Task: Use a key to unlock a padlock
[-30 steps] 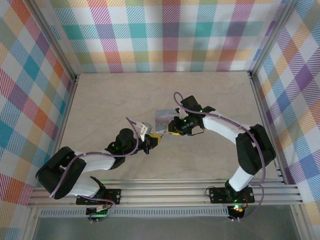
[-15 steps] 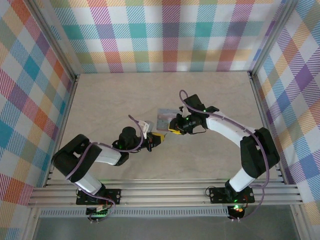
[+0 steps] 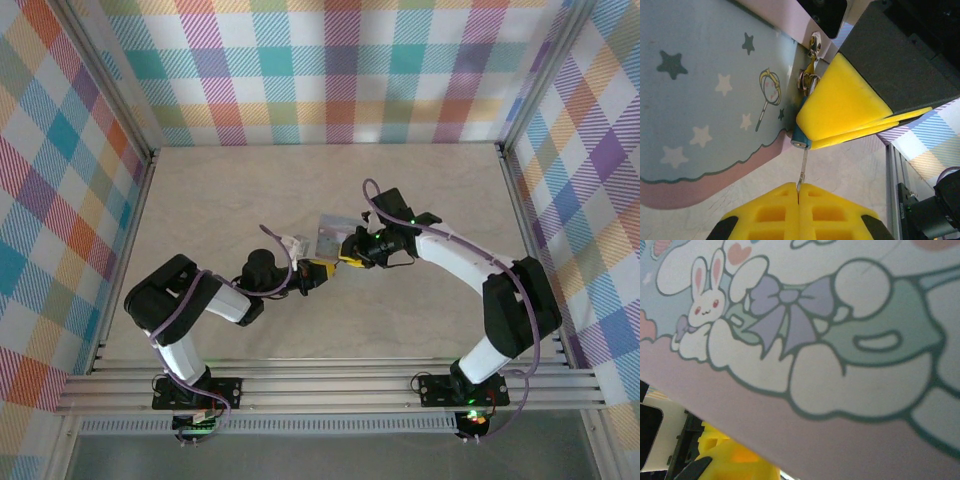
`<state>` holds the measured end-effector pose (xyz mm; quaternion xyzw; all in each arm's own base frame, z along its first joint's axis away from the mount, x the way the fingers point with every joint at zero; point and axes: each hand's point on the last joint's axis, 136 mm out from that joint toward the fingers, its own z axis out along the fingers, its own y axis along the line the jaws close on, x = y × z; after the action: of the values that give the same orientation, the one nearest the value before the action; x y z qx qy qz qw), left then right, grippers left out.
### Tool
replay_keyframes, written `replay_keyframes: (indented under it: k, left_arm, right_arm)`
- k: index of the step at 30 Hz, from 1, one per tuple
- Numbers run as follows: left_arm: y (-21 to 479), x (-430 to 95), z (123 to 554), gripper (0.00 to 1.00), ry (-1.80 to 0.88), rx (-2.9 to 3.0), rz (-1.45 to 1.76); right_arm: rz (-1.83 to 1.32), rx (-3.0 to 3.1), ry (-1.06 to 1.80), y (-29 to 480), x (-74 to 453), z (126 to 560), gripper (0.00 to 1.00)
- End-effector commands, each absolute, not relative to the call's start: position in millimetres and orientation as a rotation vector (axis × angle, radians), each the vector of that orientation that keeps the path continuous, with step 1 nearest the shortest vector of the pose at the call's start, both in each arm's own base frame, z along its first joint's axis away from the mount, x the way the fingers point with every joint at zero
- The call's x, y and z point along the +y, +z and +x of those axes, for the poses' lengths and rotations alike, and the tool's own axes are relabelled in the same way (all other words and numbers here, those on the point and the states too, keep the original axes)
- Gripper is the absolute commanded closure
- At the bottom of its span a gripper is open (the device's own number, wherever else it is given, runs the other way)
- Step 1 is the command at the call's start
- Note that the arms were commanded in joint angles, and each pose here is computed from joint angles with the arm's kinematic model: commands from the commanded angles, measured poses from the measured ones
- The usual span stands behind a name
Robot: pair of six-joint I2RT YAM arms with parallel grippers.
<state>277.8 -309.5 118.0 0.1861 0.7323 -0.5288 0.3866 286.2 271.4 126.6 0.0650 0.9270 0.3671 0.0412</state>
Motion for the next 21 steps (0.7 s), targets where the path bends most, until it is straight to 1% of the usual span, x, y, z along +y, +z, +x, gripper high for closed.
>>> replay_keyframes:
  k: [1,21]
  left_arm:
    - [137.9,-314.9,282.8,1.0,-1.369,1.782,0.505]
    - [141.0,-308.6,290.0,1.0,-1.326,1.767,0.44]
  right_arm:
    - [0.129,2.747,1.203,149.2,278.1,290.7,1.0]
    - [0.125,2.737,1.251,151.2,281.3,287.6,1.0]
